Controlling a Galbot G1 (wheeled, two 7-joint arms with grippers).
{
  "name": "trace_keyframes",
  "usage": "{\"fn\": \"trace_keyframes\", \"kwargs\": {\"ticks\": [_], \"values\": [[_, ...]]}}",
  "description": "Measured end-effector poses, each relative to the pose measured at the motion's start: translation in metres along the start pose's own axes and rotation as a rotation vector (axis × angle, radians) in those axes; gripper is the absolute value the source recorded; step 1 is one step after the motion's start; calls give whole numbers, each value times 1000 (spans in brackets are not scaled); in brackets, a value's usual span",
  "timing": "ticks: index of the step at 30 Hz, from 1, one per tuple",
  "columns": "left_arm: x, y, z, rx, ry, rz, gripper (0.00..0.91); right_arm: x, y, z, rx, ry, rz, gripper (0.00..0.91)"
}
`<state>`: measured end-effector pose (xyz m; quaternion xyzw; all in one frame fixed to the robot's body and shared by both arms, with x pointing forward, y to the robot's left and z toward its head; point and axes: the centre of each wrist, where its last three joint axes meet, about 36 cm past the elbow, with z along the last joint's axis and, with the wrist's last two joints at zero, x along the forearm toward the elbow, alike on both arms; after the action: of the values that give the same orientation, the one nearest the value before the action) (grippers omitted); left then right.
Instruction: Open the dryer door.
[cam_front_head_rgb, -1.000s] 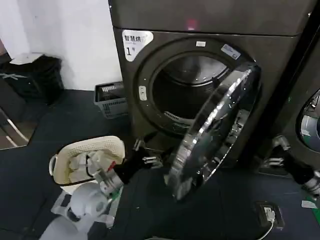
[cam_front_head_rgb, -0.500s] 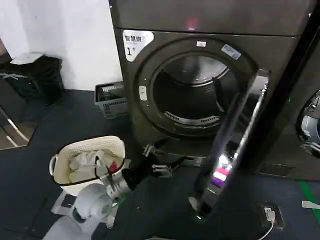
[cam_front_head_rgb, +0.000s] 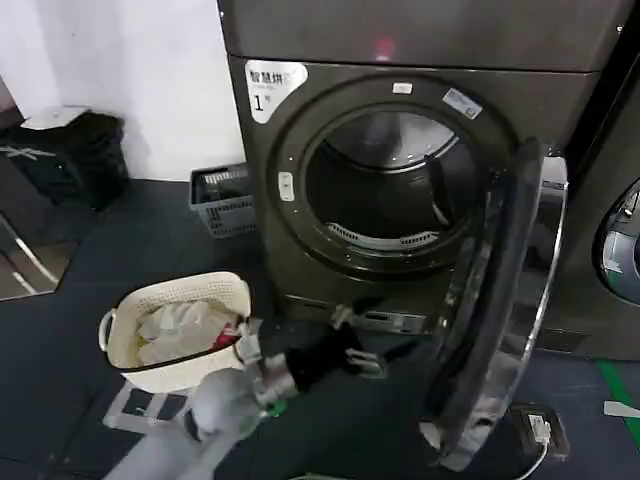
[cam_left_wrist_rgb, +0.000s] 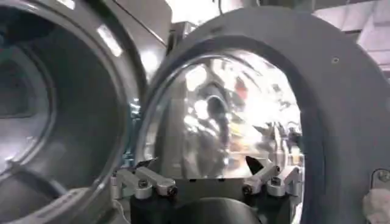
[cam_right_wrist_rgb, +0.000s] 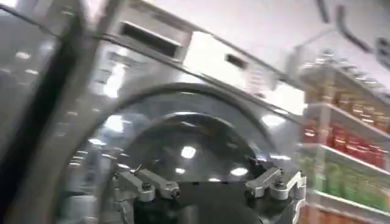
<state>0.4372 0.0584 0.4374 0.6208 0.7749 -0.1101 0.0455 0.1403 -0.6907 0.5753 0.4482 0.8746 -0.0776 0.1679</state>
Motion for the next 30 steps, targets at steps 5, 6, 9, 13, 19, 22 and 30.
{"fn": "trace_keyframes", "kwargs": {"ticks": [5,6,9,13,19,22,30], "values": [[-22,-2,8,-31,14,45,907,2,-21,-7,55,19,85,907],[-27,-2,9,-47,16,52,907,2,-24,-10,67,28,94,907],[-41,-2,11,-56,12,66,907,1,-35,-22,110,65,138,907],[-62,-1,13,-66,12,80,907,3,-47,-38,148,66,167,907],[-98,-2,18,-89,10,103,907,7,-54,-50,168,62,177,907],[-117,0,18,-121,11,110,907,9,-57,-49,203,75,189,907],[-162,13,18,-159,15,109,907,11,-61,-56,264,79,205,907]]}}
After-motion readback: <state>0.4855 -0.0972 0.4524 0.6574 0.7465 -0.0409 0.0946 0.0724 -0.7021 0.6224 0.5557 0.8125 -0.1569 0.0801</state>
